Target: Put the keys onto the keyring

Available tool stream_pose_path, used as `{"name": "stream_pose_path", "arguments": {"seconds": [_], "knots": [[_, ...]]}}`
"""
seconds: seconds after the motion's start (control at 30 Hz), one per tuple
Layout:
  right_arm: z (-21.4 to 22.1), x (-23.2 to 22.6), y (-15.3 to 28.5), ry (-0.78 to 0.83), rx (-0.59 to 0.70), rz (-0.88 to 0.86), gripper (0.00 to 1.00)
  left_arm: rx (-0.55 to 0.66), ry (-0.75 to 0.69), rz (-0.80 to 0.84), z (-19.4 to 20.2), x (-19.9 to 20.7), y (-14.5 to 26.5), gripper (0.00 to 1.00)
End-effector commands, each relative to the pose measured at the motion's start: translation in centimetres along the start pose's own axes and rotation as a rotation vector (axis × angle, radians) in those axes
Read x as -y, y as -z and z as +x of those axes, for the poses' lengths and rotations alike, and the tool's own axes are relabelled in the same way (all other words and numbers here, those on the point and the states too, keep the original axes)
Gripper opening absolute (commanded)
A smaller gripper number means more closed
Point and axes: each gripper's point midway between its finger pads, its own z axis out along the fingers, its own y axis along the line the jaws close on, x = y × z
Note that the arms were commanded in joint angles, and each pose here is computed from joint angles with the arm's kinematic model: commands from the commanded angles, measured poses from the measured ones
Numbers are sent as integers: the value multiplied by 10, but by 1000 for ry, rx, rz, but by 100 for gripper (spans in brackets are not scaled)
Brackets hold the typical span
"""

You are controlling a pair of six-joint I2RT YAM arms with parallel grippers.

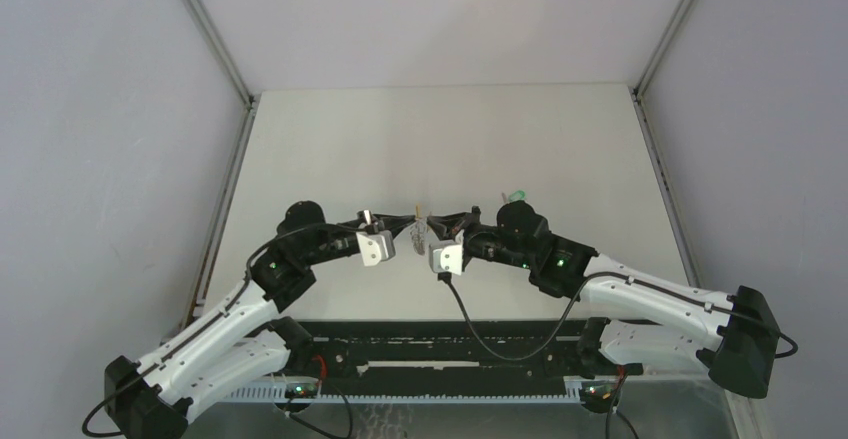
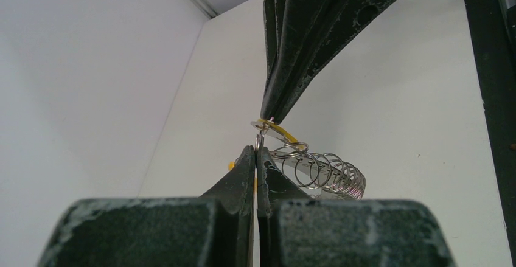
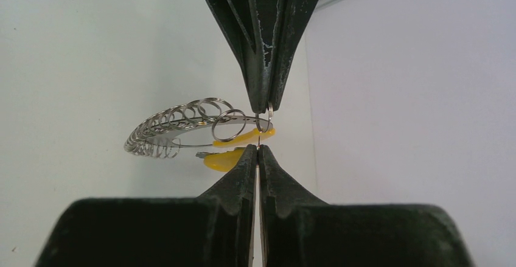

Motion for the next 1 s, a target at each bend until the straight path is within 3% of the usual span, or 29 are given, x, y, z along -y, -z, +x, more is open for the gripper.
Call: {"name": "stream_pose_path", "arguments": {"seconds": [0.0,0.97], "knots": [[-10,8,4,-9,25,31,0,40,-29,-63,-12,-13,3,0],[-19,21,6,2,48,84,0,39,-19,-38,-11,-10,0,0]]}}
